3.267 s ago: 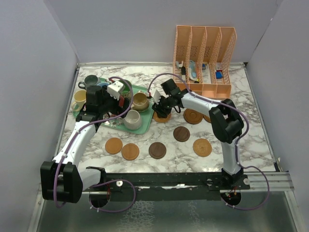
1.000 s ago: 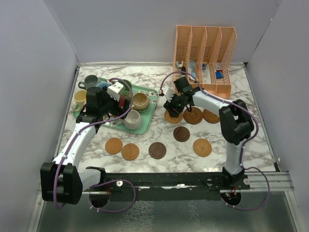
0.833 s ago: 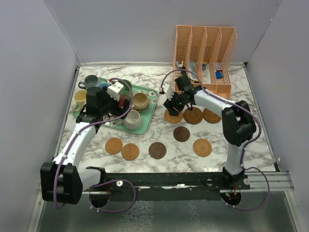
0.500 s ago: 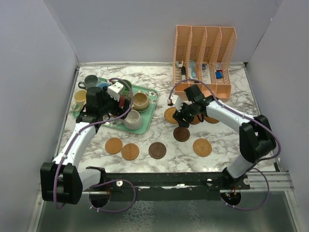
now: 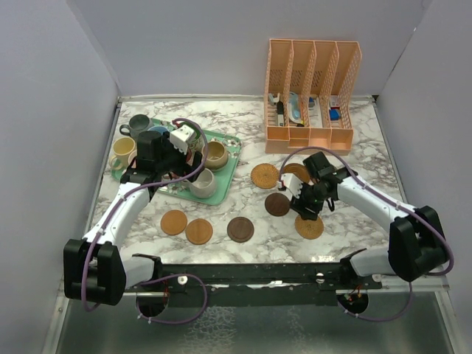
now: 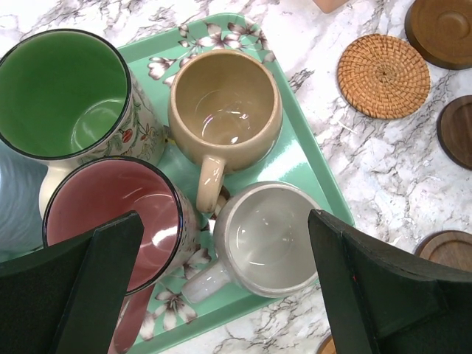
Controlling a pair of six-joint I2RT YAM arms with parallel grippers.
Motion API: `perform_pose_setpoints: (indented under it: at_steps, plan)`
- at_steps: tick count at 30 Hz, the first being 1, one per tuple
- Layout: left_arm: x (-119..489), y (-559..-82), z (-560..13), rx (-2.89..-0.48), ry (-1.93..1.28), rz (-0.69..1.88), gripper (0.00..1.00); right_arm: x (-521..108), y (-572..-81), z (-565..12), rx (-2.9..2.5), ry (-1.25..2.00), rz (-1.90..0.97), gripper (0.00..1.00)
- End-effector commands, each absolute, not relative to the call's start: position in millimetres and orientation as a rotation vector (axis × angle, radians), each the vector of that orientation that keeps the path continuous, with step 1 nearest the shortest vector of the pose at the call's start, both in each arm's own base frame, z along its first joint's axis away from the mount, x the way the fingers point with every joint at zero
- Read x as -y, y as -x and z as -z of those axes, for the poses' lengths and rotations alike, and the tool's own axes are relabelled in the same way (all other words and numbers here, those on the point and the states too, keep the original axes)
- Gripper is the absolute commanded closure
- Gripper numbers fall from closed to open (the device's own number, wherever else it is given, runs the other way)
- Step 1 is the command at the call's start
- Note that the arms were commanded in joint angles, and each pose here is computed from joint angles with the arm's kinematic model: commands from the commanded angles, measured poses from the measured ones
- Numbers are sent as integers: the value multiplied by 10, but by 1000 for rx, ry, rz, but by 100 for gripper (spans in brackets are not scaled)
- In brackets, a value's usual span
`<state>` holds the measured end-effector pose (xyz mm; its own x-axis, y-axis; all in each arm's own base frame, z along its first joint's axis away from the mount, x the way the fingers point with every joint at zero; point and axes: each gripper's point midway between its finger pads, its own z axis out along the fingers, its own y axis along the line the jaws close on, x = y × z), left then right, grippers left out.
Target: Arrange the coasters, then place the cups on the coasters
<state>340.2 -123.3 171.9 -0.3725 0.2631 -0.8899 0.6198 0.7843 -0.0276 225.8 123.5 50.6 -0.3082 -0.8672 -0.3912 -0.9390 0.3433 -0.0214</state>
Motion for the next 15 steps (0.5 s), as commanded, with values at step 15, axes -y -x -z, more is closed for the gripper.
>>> perform_pose_setpoints:
  at_steps: [15]
  plan:
    - [1331,-3441,-1889,-1900,-694,474,1,-528,-2289,-114,-2445,1618,-35,49]
